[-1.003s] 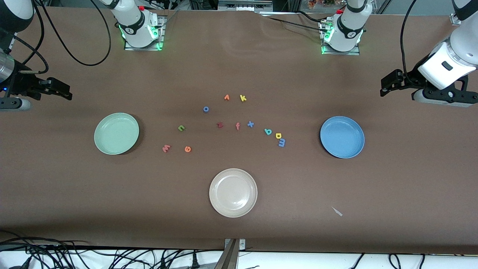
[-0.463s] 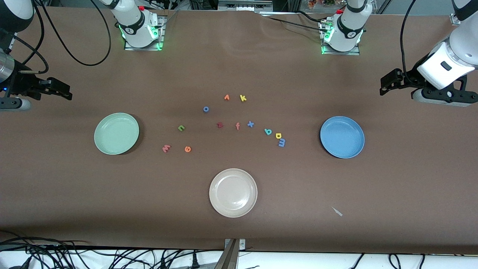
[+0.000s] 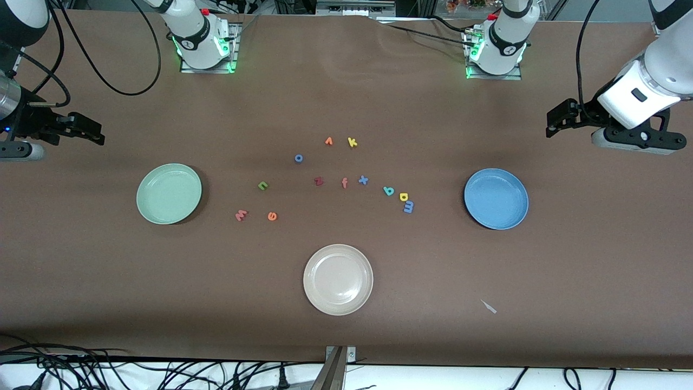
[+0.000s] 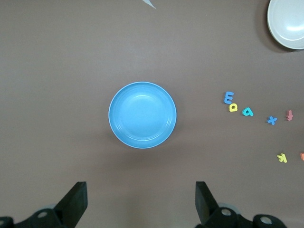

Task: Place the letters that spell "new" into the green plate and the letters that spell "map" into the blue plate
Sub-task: 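Grasp the E with the left gripper while the right gripper grasps the W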

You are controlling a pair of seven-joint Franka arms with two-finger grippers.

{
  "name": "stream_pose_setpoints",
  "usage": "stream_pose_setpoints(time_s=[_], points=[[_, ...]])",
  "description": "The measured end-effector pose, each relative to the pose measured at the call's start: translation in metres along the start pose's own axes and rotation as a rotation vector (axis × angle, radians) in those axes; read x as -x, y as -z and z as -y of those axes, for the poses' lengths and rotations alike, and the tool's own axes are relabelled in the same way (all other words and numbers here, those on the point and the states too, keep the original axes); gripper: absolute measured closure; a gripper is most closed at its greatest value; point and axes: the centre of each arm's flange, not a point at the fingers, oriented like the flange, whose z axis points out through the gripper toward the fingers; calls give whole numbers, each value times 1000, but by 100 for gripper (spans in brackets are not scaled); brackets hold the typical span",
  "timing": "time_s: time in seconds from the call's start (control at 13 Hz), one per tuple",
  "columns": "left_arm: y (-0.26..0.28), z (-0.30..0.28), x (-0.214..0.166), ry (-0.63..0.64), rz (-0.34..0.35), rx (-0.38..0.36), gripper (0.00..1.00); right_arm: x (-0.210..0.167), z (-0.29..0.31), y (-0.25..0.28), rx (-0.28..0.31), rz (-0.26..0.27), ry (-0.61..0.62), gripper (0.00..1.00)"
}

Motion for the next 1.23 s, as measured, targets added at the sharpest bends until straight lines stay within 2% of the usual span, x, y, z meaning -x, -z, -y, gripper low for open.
stream_pose_setpoints(time_s=[0.39, 0.69, 0.93, 1.08, 1.23], points=[[-56, -2, -27, -4, 95, 0, 0, 0, 0, 0, 0, 1, 0, 0], [-132, -22, -78, -38, 159, 0, 0, -1, 7, -4, 1, 9, 12, 0], [-186, -81, -106, -94, 147, -9, 0, -7, 27, -16, 5, 34, 47, 0], [-213, -130, -107, -62, 155, -26, 0, -15, 48, -37, 11, 77, 83, 0], [-240, -172, -111, -82, 122, -28, 0, -22, 67, -57, 17, 112, 111, 0]])
